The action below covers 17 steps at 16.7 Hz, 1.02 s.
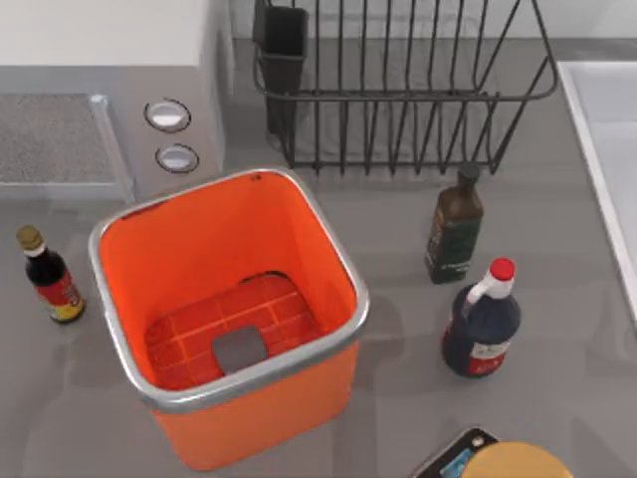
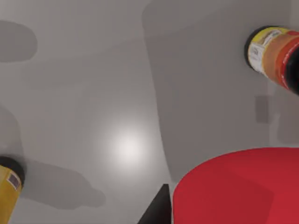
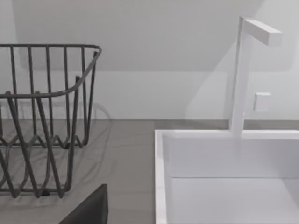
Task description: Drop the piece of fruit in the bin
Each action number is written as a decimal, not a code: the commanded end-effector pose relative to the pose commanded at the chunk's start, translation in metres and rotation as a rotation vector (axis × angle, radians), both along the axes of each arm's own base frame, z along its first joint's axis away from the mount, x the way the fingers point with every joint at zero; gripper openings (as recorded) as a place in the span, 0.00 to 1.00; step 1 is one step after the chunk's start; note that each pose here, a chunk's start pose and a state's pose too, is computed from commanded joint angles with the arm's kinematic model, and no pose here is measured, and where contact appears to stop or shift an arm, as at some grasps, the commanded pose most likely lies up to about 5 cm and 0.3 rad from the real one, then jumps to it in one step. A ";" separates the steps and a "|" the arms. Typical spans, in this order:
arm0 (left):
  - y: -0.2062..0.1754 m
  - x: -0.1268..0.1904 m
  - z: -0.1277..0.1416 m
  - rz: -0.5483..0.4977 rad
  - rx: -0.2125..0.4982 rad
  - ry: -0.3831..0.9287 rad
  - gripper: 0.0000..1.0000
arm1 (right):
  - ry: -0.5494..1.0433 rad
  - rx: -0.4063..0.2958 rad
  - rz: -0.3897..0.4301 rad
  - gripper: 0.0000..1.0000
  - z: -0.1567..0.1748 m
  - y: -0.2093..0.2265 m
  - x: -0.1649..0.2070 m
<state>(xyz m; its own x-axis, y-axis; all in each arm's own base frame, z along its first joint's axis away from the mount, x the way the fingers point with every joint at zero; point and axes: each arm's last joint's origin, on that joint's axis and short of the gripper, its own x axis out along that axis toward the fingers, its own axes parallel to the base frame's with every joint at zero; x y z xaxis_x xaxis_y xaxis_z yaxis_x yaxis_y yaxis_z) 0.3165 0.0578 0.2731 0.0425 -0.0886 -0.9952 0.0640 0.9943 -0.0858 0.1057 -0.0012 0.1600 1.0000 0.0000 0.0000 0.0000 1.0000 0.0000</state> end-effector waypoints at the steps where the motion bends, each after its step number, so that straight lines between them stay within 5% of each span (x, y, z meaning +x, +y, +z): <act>1: -0.011 0.000 0.002 0.042 -0.033 -0.012 0.00 | 0.000 0.000 0.000 1.00 0.000 0.000 0.000; 5: -0.058 -0.002 0.011 0.283 -0.188 -0.021 0.00 | 0.000 0.000 0.000 1.00 0.000 0.000 0.000; 10: -0.111 -0.007 0.015 0.722 -0.336 0.095 0.00 | 0.000 0.000 0.000 1.00 0.000 0.000 0.000; 14: -0.144 -0.018 0.018 1.011 -0.400 0.240 0.00 | 0.000 0.000 0.000 1.00 0.000 0.000 0.000; 17: -0.165 -0.025 0.015 1.204 -0.384 0.344 0.00 | 0.000 0.000 0.000 1.00 0.000 0.000 0.000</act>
